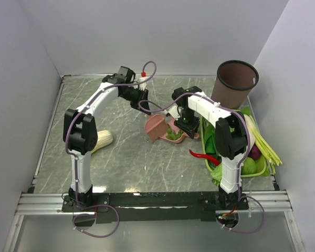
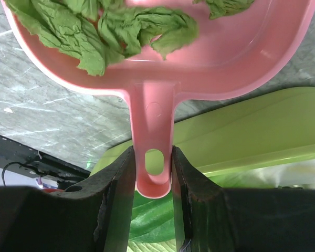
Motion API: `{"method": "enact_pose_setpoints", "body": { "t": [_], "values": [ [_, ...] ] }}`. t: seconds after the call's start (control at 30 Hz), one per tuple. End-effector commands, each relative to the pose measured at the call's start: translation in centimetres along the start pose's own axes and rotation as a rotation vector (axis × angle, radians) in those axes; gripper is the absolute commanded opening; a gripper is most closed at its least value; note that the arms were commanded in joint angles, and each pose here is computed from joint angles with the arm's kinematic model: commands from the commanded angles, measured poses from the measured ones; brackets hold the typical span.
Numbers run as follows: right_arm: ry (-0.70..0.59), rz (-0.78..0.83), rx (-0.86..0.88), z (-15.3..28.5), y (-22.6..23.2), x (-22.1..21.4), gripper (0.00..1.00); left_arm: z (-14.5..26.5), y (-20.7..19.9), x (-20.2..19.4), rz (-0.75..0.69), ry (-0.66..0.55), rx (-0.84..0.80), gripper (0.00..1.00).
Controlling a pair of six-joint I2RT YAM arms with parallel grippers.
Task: Sweep away the paper scraps from the table
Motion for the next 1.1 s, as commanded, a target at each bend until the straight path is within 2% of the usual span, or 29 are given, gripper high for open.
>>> {"method": "enact_pose_setpoints", "body": {
  "t": [0.0, 0.1, 0.2, 0.33, 0.57, 0.7, 0.8, 0.9, 1.0, 1.07],
  "values": [
    [-0.011, -0.026, -0.020, 0.6, -0.4, -0.1, 0.00, 5.9, -0.6, 1.9, -0.029, -0.137, 0.062, 0.01],
    [-0.005, -0.024, -0.020, 0.7, -0.1, -0.6, 0.00, 8.4, 2.7, 2.8, 0.022, -0.206, 0.220, 0.01],
    [-0.001, -0.021, -0.040, 1.0, -0.1, -1.0, 0.00, 10.4, 4.6, 3.8, -0.003, -0.256, 0.354, 0.01],
    [0.016, -0.012, -0.054, 1.1, -0.2, -1.6, 0.00, 11.2, 6.8, 4.7, -0.004, -0.285, 0.485, 0.01],
    [0.034, -0.005, -0.055, 0.9, -0.3, -1.7, 0.00, 8.2, 9.6, 4.8, 0.022, -0.231, 0.523, 0.01],
    [0.036, -0.005, -0.051, 0.8, -0.4, -1.6, 0.00, 5.6, 9.2, 4.5, -0.001, -0.183, 0.506, 0.01],
    [0.040, -0.005, -0.050, 0.7, -0.5, -1.5, 0.00, 3.3, 8.2, 3.9, -0.017, -0.138, 0.473, 0.01],
    [0.026, -0.014, -0.033, 0.5, -0.4, -1.0, 0.00, 0.9, 6.0, 2.9, -0.038, -0.077, 0.358, 0.01],
    [0.014, -0.023, -0.007, 0.3, -0.2, -0.6, 0.00, -1.4, 2.4, 1.8, -0.045, -0.015, 0.145, 0.01],
    [0.014, -0.024, 0.003, 0.1, 0.0, -0.6, 0.00, -1.4, -2.0, 1.0, -0.045, 0.034, -0.133, 0.01]
  ]
}}
Point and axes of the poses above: each gripper's point midway between its finger pads, its own z axis back along the fingers, its own y axis along the line the jaws close on, x = y × z, the point moved 2 cm from there along z, back along the fingers, and after that the axes turned 12 degrees about z, right-handed, at the moved point
